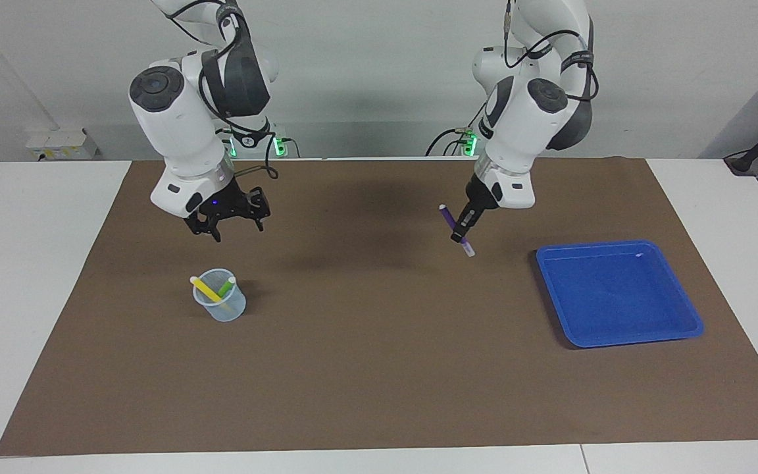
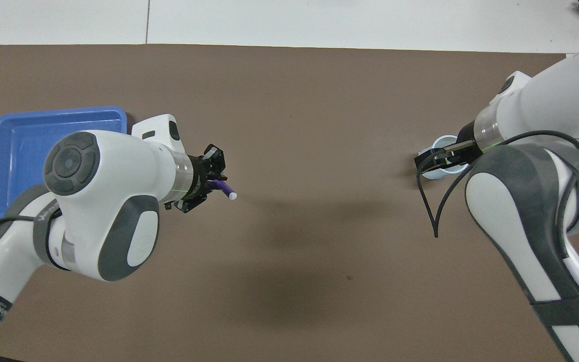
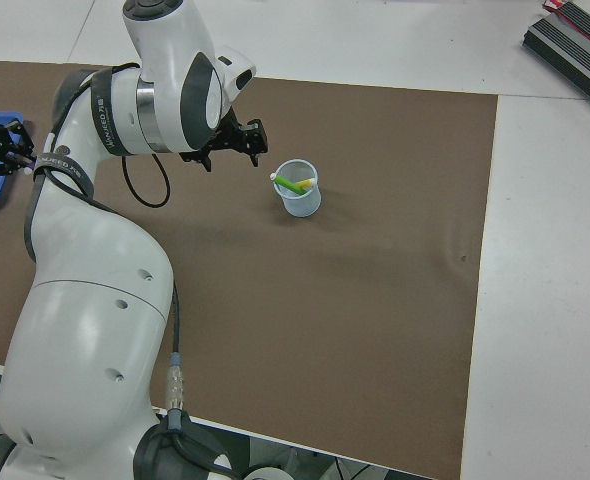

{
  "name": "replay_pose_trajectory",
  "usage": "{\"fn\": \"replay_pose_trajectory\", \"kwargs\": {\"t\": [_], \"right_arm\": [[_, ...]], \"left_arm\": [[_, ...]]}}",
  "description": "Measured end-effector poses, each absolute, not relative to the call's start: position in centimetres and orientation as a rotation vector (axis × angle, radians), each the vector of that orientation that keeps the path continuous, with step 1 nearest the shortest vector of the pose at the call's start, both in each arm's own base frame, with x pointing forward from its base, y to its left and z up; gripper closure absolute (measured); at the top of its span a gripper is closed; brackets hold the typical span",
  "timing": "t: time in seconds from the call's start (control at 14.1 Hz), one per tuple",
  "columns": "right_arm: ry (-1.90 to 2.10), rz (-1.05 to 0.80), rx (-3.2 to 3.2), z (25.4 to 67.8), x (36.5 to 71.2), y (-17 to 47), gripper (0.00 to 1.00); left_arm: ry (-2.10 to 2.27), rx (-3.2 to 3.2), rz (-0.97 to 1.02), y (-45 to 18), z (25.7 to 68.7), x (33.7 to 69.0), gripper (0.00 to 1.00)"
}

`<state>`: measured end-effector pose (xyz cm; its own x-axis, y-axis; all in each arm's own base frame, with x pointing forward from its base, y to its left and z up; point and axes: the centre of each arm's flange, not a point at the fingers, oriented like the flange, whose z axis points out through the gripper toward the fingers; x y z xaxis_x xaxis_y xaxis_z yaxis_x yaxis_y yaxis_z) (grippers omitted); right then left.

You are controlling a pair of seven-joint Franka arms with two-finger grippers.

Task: Right arm passes pens to left for tray arrangement

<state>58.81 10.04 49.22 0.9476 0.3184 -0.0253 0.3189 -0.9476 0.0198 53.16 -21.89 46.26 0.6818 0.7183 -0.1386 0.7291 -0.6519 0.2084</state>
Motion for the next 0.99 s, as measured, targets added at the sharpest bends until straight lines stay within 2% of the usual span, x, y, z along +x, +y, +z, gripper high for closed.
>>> {"fn": "replay_pose_trajectory", "kwargs": {"t": [0.36,0.64,0.99], "right_arm": [[0.799,-0.088,2.79,42.7,57.9,12.2,0.11],[0.895,-0.09,2.697,41.0,57.6,12.5,0.11],[0.933,-0.083,2.652,38.6,58.6,11.9,0.17]], "left_arm": [[0.968,2.771,-0.045,-12.8,47.3,55.6,0.82],[0.756,2.854,0.032,-6.1,48.0,56.8,0.82],[0.542,2.985,0.112,1.9,48.2,57.2,0.82]]}}
